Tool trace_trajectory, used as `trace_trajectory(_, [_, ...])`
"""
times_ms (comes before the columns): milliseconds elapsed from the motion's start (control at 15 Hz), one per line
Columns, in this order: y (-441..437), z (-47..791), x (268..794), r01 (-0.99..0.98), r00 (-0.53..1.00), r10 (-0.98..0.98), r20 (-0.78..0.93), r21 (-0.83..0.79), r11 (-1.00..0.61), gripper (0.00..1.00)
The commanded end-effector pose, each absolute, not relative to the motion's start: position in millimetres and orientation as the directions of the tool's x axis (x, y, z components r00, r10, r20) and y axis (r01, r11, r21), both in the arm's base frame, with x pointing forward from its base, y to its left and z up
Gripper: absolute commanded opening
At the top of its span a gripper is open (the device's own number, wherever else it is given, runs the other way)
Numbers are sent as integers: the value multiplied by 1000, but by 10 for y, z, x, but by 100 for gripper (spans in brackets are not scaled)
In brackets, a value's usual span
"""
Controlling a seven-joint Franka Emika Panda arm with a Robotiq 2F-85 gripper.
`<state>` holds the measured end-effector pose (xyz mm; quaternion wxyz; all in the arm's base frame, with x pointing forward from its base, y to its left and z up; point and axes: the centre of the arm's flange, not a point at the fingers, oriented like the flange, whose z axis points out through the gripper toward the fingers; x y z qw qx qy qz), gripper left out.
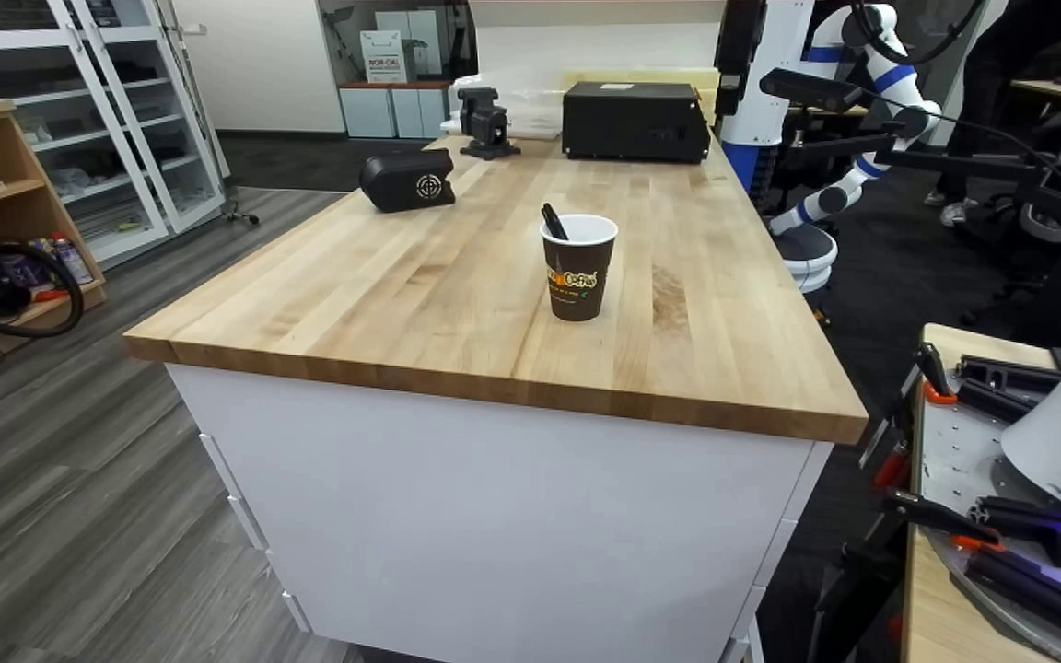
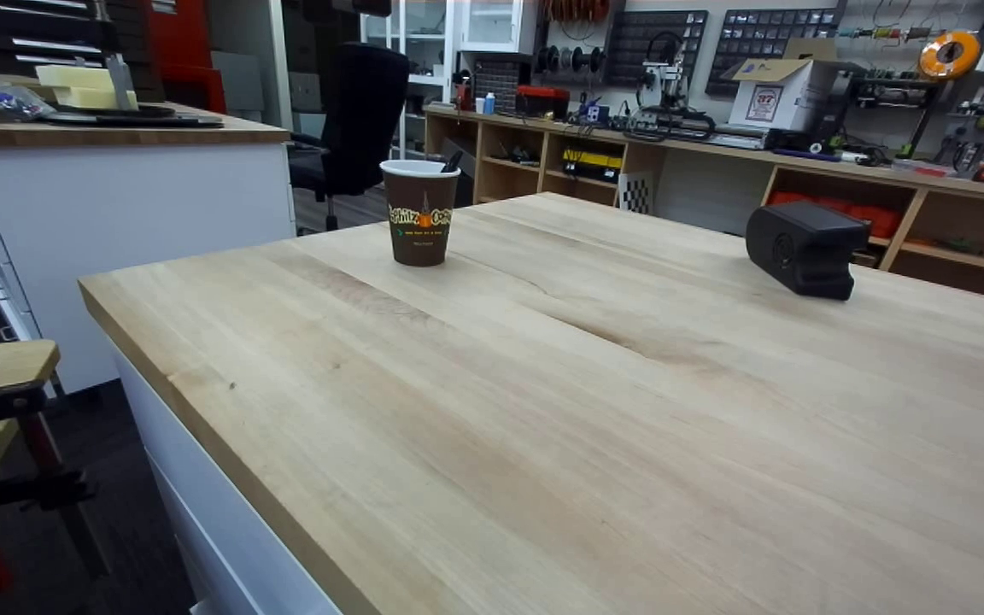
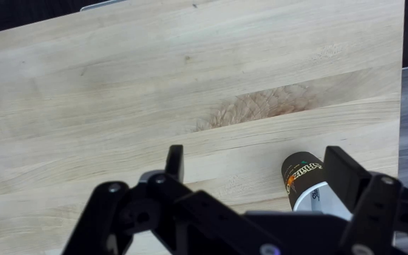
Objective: Pick the cup and move it to the left on the table
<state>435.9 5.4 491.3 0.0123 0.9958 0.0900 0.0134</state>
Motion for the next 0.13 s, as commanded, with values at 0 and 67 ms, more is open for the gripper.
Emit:
trace_trajectory(0, [54,4913,4359,179,983,180,24,27,-984,100])
trace_trajectory(67, [54,4913,4359,179,983,180,25,27,-984,100])
